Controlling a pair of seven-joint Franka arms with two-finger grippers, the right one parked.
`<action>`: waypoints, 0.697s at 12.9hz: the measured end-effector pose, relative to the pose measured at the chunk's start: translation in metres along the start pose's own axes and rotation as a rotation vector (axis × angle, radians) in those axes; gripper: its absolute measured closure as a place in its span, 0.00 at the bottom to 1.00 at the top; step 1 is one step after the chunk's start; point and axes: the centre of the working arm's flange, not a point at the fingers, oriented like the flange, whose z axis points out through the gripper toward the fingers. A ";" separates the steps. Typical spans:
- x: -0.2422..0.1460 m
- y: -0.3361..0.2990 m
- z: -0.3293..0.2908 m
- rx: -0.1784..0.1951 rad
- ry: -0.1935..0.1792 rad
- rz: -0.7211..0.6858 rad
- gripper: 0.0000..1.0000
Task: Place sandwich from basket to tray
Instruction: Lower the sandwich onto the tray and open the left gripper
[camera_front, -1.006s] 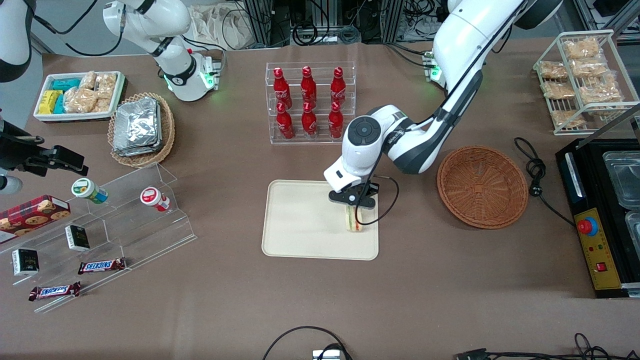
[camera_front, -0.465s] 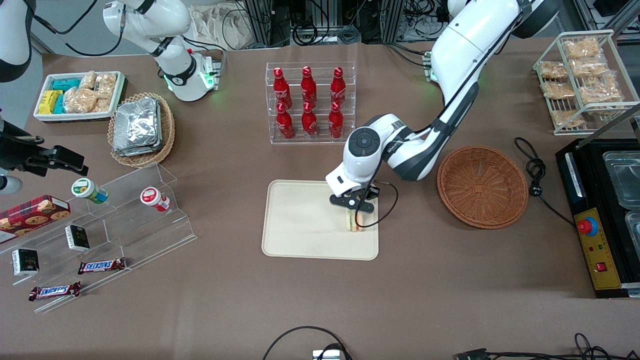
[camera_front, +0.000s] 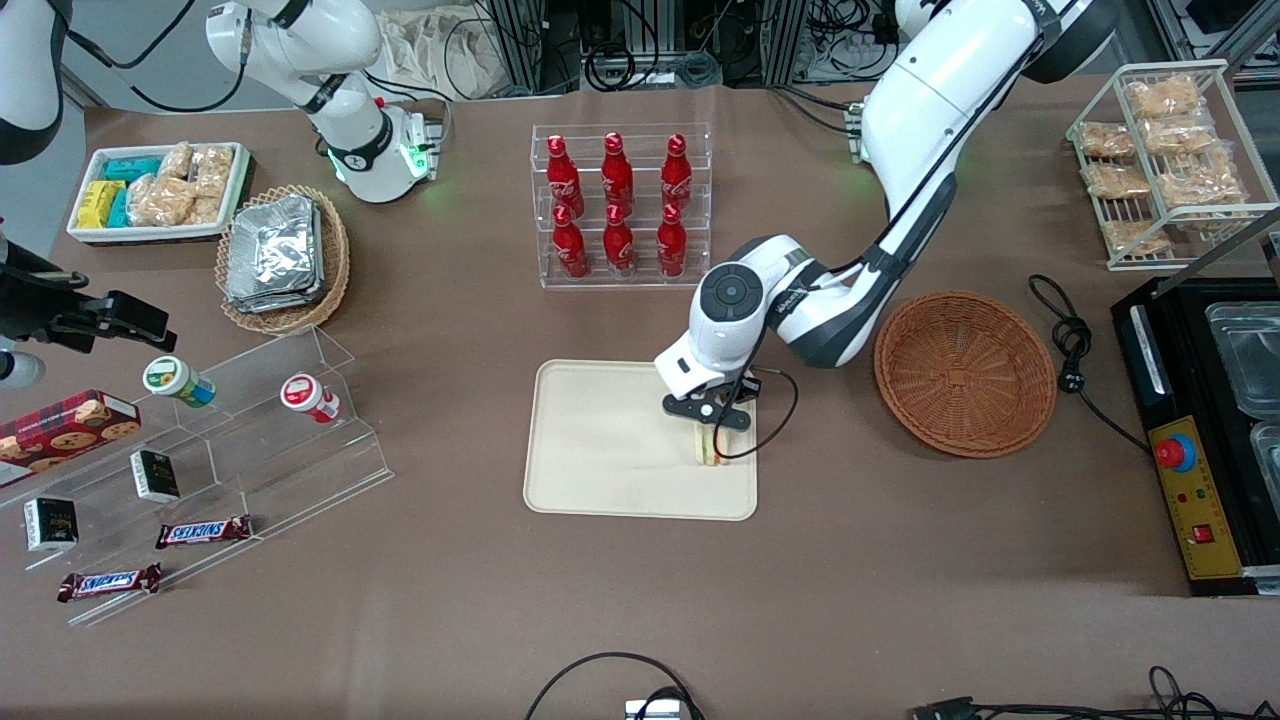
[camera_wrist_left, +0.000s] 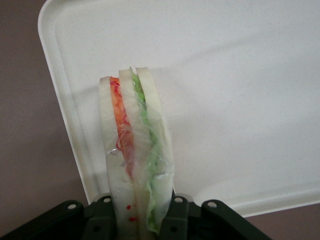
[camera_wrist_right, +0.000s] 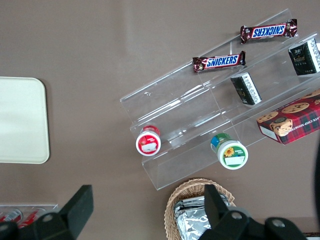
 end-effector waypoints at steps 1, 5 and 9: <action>0.002 -0.001 0.003 -0.001 -0.002 -0.002 0.70; 0.005 -0.001 0.010 -0.004 -0.007 -0.004 0.69; 0.005 -0.001 0.012 -0.004 -0.010 -0.003 0.35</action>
